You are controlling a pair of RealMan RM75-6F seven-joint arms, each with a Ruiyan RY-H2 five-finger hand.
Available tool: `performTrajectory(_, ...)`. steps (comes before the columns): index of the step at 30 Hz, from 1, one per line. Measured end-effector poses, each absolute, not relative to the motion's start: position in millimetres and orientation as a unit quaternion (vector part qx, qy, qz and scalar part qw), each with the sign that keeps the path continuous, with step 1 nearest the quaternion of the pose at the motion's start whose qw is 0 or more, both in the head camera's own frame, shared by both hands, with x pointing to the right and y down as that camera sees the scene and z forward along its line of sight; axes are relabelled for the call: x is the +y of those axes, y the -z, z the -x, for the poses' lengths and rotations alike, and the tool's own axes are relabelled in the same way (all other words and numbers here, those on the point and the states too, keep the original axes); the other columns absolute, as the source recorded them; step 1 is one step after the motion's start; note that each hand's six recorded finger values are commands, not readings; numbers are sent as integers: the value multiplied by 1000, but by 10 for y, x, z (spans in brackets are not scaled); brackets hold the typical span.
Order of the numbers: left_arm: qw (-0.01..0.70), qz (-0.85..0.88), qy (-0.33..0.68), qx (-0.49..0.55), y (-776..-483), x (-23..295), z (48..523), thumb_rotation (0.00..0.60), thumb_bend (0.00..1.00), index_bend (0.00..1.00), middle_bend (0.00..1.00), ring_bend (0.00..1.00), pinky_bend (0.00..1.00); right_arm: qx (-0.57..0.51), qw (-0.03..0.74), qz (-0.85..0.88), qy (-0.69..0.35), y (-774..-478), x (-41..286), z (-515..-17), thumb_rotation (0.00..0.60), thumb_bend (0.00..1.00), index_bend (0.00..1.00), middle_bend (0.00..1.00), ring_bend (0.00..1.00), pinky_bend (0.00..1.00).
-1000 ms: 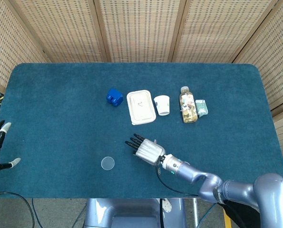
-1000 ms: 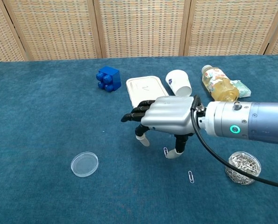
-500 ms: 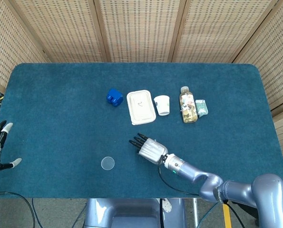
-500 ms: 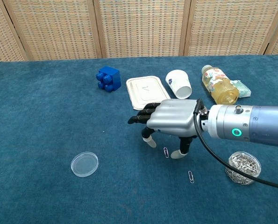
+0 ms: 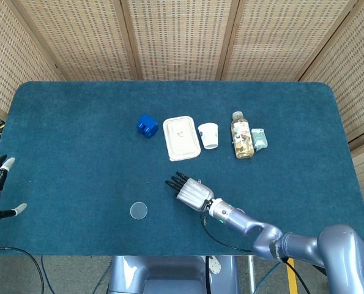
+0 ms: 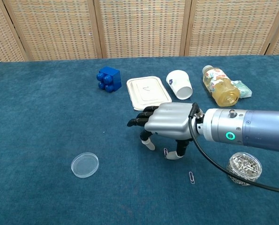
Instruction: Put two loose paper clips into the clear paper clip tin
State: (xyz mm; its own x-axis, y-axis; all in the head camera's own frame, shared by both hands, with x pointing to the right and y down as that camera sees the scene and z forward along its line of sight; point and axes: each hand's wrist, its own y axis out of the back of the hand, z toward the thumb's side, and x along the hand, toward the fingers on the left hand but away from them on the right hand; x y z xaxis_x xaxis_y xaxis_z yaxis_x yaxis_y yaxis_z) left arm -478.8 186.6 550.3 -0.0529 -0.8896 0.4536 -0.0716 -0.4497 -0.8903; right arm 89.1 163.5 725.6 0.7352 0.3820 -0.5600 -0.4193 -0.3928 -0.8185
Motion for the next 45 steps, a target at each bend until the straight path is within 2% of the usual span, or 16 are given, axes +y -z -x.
performTrajectory(7,338,599,605,401,-5505,1865,4792,600,0,0,0,0,0,6,548,750,-372,-7299,1605,-883,600,284,446,6,0,0)
performTrajectory(17,338,600,606,399,-5515,1863,4784,600,0,0,0,0,0,8,546,748,-377,-7328,1610,-936,600,327,507,10,0,0)
performTrajectory(25,337,600,606,399,-5517,1859,4784,600,0,0,0,0,0,10,547,745,-380,-7357,1608,-961,600,427,558,16,0,0)
performTrajectory(34,336,601,606,400,-5516,1857,4785,600,0,0,0,0,0,12,552,741,-383,-7389,1607,-980,600,436,565,18,0,0)
performTrajectory(38,336,600,606,400,-5515,1857,4787,600,0,0,0,0,0,10,552,740,-384,-7392,1605,-990,600,466,617,25,0,0)
performTrajectory(45,336,601,606,399,-5520,1854,4787,600,0,0,0,0,0,2,551,742,-382,-7368,1595,-1033,600,472,629,35,0,0)
